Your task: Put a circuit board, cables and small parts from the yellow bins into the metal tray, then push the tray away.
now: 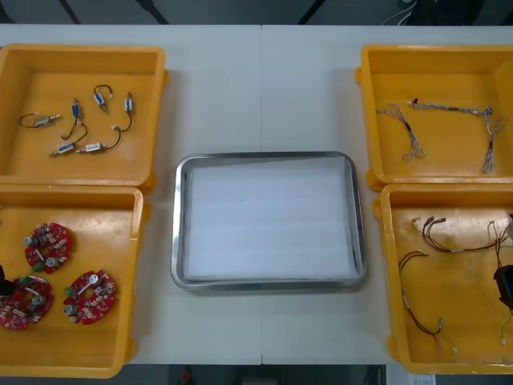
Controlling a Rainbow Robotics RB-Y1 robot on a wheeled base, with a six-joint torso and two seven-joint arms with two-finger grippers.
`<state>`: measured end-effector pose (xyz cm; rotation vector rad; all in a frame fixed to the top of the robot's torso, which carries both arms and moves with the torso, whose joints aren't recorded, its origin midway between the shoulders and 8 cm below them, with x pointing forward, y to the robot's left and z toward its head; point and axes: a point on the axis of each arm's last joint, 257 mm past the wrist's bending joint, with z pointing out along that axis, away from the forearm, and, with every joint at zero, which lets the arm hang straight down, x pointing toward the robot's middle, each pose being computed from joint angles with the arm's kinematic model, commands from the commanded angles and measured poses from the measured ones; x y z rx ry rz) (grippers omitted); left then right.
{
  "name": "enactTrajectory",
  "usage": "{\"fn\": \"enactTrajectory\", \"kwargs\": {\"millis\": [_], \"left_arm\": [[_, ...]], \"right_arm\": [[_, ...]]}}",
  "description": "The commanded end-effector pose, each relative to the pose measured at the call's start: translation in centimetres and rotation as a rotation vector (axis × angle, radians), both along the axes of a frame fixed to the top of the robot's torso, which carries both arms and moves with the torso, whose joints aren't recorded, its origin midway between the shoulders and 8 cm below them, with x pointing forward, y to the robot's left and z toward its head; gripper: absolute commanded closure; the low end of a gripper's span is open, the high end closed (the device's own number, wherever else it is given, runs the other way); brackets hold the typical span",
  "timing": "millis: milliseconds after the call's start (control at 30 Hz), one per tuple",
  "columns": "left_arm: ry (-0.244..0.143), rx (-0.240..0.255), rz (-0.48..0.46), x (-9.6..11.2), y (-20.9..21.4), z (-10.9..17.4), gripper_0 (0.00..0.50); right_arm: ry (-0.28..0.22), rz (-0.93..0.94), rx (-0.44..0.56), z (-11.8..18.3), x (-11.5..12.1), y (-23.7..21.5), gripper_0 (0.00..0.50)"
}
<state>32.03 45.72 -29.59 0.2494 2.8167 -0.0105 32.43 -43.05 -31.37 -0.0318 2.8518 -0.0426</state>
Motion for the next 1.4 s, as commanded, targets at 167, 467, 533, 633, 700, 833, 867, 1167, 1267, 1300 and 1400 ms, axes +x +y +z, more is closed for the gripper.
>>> {"fn": "enactTrajectory", "kwargs": {"millis": [167, 467, 533, 633, 700, 833, 867, 1167, 1267, 1300, 1400], "left_arm": [[0.005, 0.009, 0.044, -0.2, 0.1, -1.3, 0.000], [-0.017, 0.013, 0.055, 0.2, 0.5, -2.4, 0.000], [-0.014, 0.014, 0.056, 0.1, 0.5, -2.5, 0.000], [-0.009, 0.021, 0.062, -0.1, 0.9, -2.7, 0.000], [-0.007, 0.023, 0.063, -0.1, 1.0, -2.8, 0.000], [-0.007, 0.028, 0.068, -0.2, 1.1, -2.9, 0.000], [-0.006, 0.029, 0.067, -0.2, 1.1, -2.9, 0.000], [-0.006, 0.029, 0.068, -0.2, 0.9, -3.3, 0.075], [-0.008, 0.027, 0.070, -0.2, 0.8, -3.4, 0.160], [-0.007, 0.025, 0.072, -0.2, 0.8, -3.4, 0.182], [-0.007, 0.025, 0.072, -0.2, 0.8, -3.4, 0.368]], "right_arm": [[-0.084, 0.053, -0.035, 6.2, -0.1, 0.4, 0.500], [-0.118, 0.118, -0.071, 10.3, -0.1, 1.9, 0.500], [-0.111, 0.137, -0.076, 11.1, -0.1, 2.4, 0.500], [-0.094, 0.152, -0.081, 12.1, -0.1, 2.9, 0.500], [-0.085, 0.165, -0.085, 12.7, 0.0, 3.1, 0.500], [-0.123, 0.206, -0.074, 14.4, 1.3, 4.2, 0.500], [-0.129, 0.222, -0.067, 14.9, 1.5, 4.6, 0.500], [-0.106, 0.356, -0.083, 16.2, 1.8, 6.7, 0.500], [-0.092, 0.405, -0.117, 16.5, 2.0, 7.1, 0.500], [-0.089, 0.413, -0.122, 16.6, 2.1, 7.2, 0.500], [-0.088, 0.437, -0.132, 16.8, 2.3, 7.6, 0.500]]}}
